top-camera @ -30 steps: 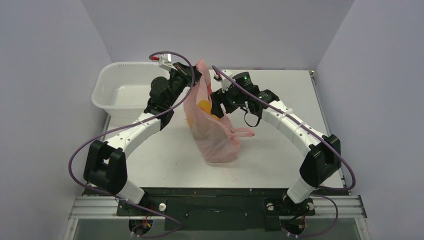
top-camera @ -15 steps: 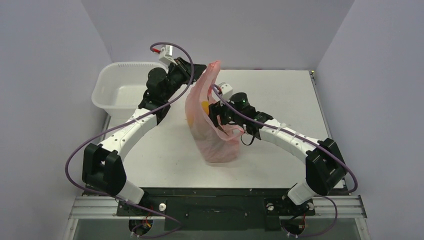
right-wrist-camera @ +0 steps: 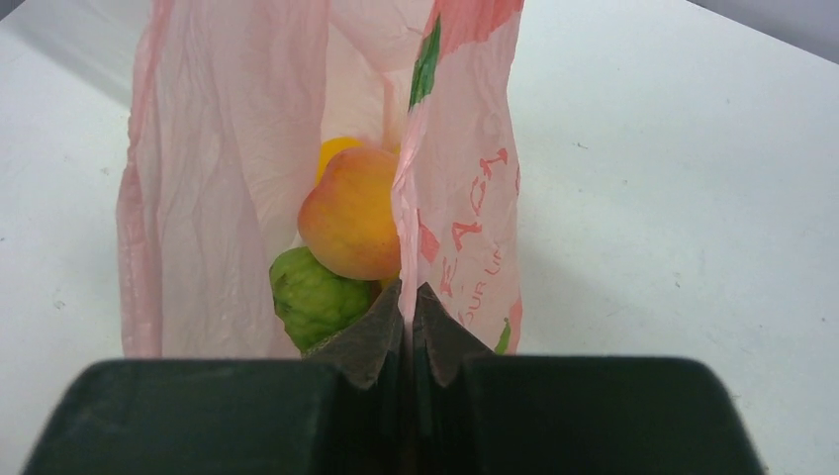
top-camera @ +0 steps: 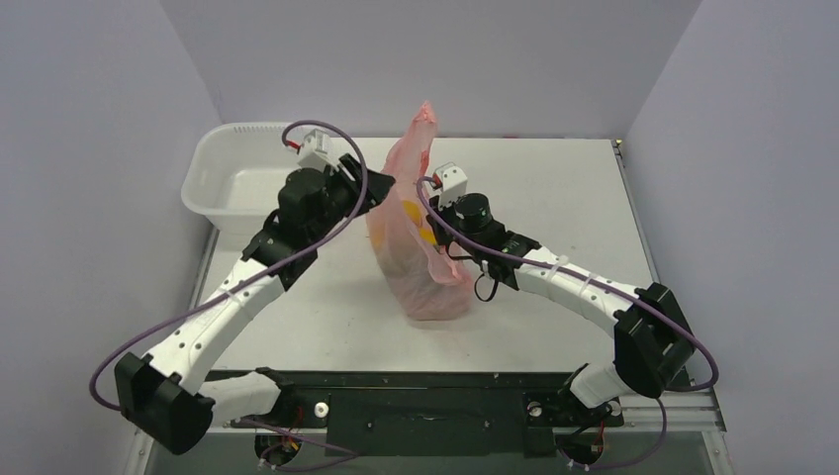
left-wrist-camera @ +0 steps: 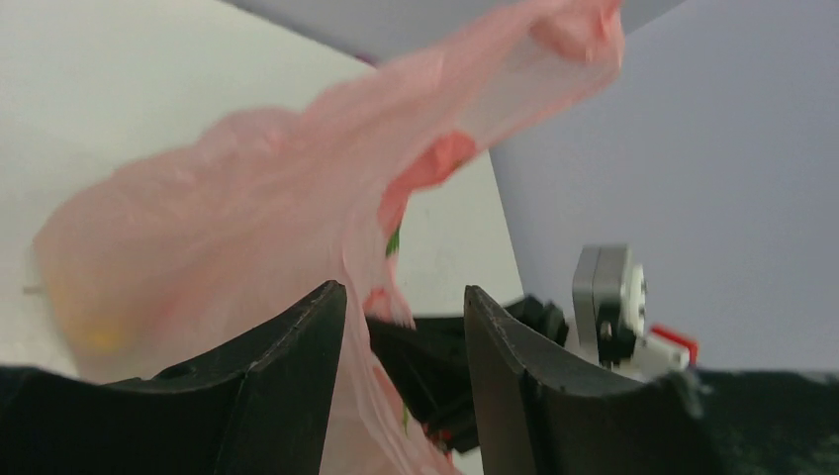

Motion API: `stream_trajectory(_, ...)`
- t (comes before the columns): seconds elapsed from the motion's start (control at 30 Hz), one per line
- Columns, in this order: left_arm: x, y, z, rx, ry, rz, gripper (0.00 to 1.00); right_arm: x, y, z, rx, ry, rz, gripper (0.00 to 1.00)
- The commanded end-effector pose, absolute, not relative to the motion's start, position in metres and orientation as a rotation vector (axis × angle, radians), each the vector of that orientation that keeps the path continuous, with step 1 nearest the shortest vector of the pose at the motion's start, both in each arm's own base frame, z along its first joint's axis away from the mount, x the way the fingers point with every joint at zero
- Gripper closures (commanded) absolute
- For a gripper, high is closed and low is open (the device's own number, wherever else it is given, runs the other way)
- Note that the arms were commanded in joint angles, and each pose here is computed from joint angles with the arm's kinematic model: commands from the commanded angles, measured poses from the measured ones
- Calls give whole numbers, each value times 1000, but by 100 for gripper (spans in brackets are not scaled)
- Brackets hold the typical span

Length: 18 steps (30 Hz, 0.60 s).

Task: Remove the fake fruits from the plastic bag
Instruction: Adjust the plastic bag at the center of the board.

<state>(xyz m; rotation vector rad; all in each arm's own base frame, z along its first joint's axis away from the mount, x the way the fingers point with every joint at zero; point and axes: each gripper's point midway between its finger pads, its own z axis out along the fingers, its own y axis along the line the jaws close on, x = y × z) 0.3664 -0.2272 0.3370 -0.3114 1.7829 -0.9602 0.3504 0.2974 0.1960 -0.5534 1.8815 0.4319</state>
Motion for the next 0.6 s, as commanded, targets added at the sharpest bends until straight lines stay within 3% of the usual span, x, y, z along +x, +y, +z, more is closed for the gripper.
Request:
stream_trajectory(0.0, 324, -210, 284, -492, 1915, -723, 54, 349, 302, 236, -507, 1767, 493, 100)
stream_trajectory(0.33, 337, -250, 229, -584, 2059, -549, 47, 338, 310, 238, -513, 1761, 564, 100)
stream_trajectory(0.4, 340, -253, 223, -590, 2061, -551, 54, 338, 309, 239, -504, 1761, 547, 100)
stream_trajectory(0.43, 341, -254, 223, -591, 2058, -550, 68, 340, 304, 238, -490, 1769, 509, 100)
stream_trajectory(0.57, 336, -233, 230, -604, 2036, -480, 98, 352, 276, 240, -437, 1776, 338, 100)
